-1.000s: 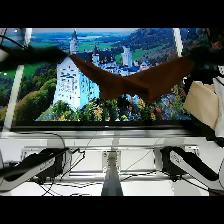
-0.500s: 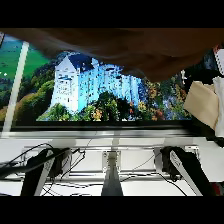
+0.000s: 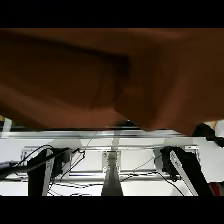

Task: Fold the clothes and pants, and hang the long-sleeved shirts on hangers.

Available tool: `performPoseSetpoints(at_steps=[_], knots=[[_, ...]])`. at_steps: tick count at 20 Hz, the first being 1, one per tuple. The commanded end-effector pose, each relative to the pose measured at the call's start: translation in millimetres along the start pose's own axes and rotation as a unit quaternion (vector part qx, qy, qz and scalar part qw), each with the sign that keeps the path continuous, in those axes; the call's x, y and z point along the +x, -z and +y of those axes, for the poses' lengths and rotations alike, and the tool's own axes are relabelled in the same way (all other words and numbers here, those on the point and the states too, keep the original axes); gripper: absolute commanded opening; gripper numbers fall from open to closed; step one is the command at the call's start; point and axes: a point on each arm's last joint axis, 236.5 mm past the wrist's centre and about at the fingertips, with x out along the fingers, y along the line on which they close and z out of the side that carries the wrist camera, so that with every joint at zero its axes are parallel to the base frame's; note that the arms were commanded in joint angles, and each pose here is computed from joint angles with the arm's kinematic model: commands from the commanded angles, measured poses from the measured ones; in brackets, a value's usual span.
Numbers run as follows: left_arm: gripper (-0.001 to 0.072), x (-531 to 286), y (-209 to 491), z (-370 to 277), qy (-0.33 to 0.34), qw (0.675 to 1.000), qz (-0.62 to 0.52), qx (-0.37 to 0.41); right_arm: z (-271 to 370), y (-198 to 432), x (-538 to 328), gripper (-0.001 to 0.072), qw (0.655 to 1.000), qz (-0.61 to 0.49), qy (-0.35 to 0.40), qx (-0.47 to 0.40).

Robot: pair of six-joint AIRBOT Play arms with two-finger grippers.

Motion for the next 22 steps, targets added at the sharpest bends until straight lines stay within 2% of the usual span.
performPoseSetpoints(at_steps=[1,5,8,10,13,16,19,22], knots=[[0.0017,56,116,-11,0.076,0.978,0.193,-0.034,-32,99,70,0.001,0.985,0.158,-0.017,0.067],[0.0017,138,246,-78,0.202,0.921,0.332,-0.014,-67,262,143,0.0011,0.915,0.365,-0.036,0.165],[0.0017,186,333,-119,0.226,0.893,0.389,0.014,-87,361,178,0.0011,0.867,0.453,-0.029,0.206],[0.0017,211,372,-142,0.231,0.889,0.395,0.024,-107,406,202,0.0011,0.855,0.468,-0.009,0.223],[0.0017,234,395,-161,0.229,0.896,0.38,0.026,-142,451,227,0.0011,0.859,0.464,0.034,0.215],[0.0017,229,404,-164,0.233,0.887,0.397,0.019,-176,469,223,0.0011,0.861,0.478,0.08,0.155],[0.0017,195,432,-152,0.246,0.843,0.473,0.069,-202,483,197,0.001,0.838,0.527,0.114,0.088],[0.0017,160,467,-153,0.263,0.786,0.556,0.066,-192,495,167,0.001,0.798,0.586,0.103,0.092]])
